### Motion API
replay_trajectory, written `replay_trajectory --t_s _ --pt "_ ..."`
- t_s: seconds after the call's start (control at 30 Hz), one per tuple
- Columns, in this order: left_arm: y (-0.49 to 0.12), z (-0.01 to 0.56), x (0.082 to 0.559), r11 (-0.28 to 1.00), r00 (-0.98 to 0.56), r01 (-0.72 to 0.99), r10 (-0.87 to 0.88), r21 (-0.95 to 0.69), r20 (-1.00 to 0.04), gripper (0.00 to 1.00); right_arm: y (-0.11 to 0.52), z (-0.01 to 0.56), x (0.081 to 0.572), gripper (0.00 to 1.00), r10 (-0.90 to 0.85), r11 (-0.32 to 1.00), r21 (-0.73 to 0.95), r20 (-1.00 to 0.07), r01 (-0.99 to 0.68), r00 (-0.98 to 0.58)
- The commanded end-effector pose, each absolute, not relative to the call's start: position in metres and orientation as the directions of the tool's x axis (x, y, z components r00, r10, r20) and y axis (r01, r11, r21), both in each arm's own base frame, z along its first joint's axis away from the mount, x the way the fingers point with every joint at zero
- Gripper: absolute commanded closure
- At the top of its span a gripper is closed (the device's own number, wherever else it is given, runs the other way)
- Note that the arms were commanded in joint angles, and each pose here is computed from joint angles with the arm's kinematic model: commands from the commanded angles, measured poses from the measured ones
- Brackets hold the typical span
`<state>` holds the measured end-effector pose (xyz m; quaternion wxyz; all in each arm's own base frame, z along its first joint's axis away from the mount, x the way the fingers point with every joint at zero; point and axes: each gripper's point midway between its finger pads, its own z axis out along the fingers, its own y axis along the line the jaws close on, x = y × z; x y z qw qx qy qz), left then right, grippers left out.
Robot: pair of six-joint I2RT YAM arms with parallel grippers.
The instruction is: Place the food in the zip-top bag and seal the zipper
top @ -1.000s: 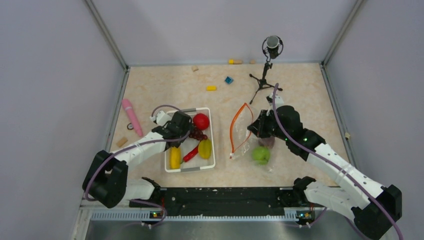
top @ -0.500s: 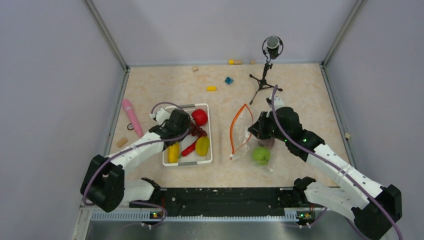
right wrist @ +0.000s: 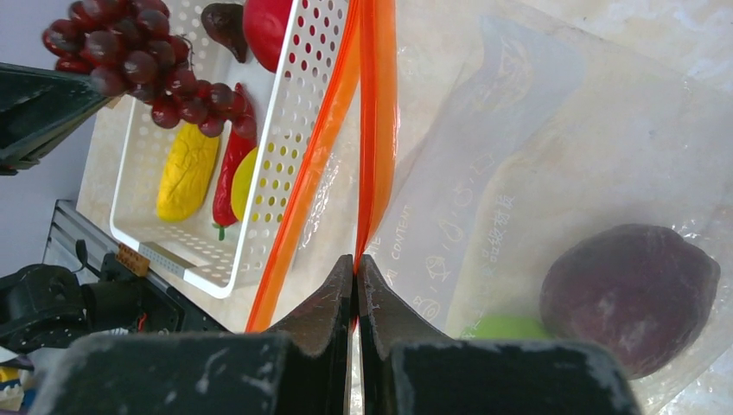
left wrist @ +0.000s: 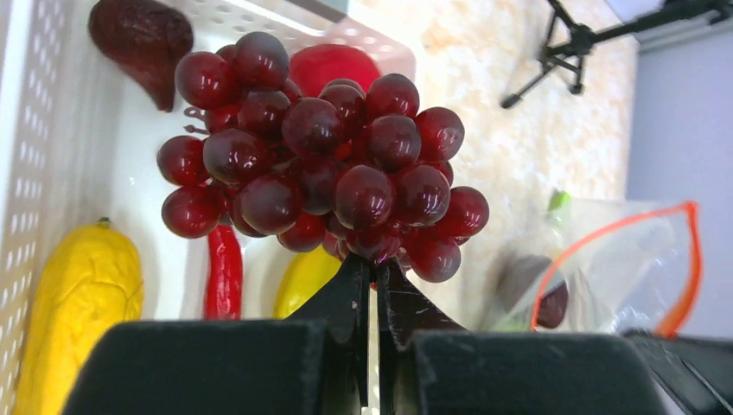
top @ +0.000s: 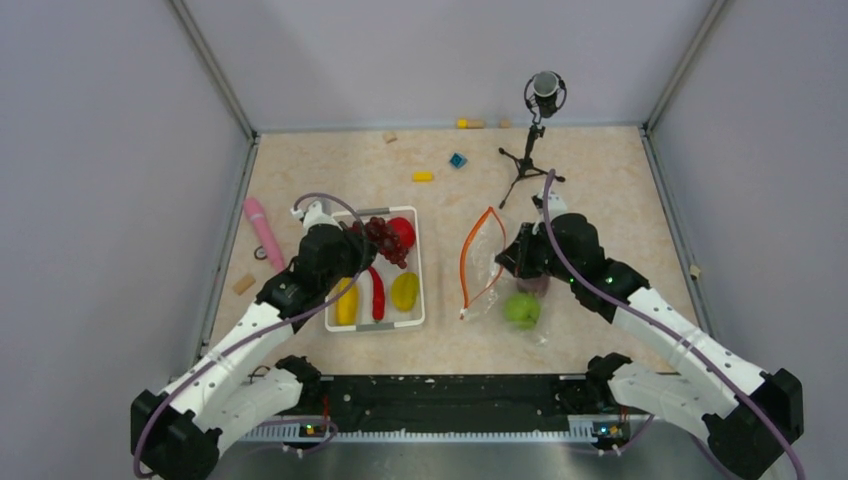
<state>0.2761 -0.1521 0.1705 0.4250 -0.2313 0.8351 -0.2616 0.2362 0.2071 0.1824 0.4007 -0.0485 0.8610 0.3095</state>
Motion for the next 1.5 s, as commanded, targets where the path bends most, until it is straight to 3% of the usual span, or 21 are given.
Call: replay_trajectory --t_s 0.0,0.17,0.3,0.47,0.57,0.83,1.17,1.47 --pt "-0.167 0.221 0.273 0.749 -0.488 0.087 -0.542 -0.656 -0.684 1.0 0.208 0.189 0.241 1.0 0.172 0.793 0.499 -0.734 -0.349 -0.657" --pt "-0.201 0.271 0.248 0.631 -0.497 0.39 -0.468 -0.67 -0.731 1.0 0.214 0.192 0.239 1.0 0.173 0.774 0.518 -0.725 -0.364 -0.666" --pt "-0.232 0.31 0.223 0.461 -0.488 0.617 -0.411 -0.637 -0.77 1.0 0.22 0.196 0.238 1.0 0.178 0.752 0.544 -0.711 -0.372 -0.68" --pt "-0.273 0.332 0.193 0.263 -0.487 0.775 -0.331 -0.575 -0.808 1.0 0.229 0.203 0.235 1.0 0.19 0.714 0.582 -0.696 -0.389 -0.693" --pt "-0.294 0.331 0.184 0.216 -0.491 0.809 -0.265 -0.547 -0.83 1.0 0.233 0.208 0.233 1.0 0.197 0.694 0.601 -0.687 -0.395 -0.699" --pt "-0.317 0.305 0.186 0.184 -0.532 0.803 -0.205 -0.566 -0.821 1.0 0.245 0.236 0.219 1.0 0.217 0.596 0.666 -0.672 -0.449 -0.708" --pt "-0.321 0.267 0.19 0.234 -0.569 0.779 -0.128 -0.582 -0.812 1.0 0.264 0.276 0.197 1.0 0.205 0.415 0.728 -0.659 -0.546 -0.723" --pt "-0.296 0.218 0.191 0.399 -0.563 0.749 -0.038 -0.529 -0.826 1.0 0.268 0.291 0.196 1.0 0.219 0.372 0.735 -0.662 -0.566 -0.717"
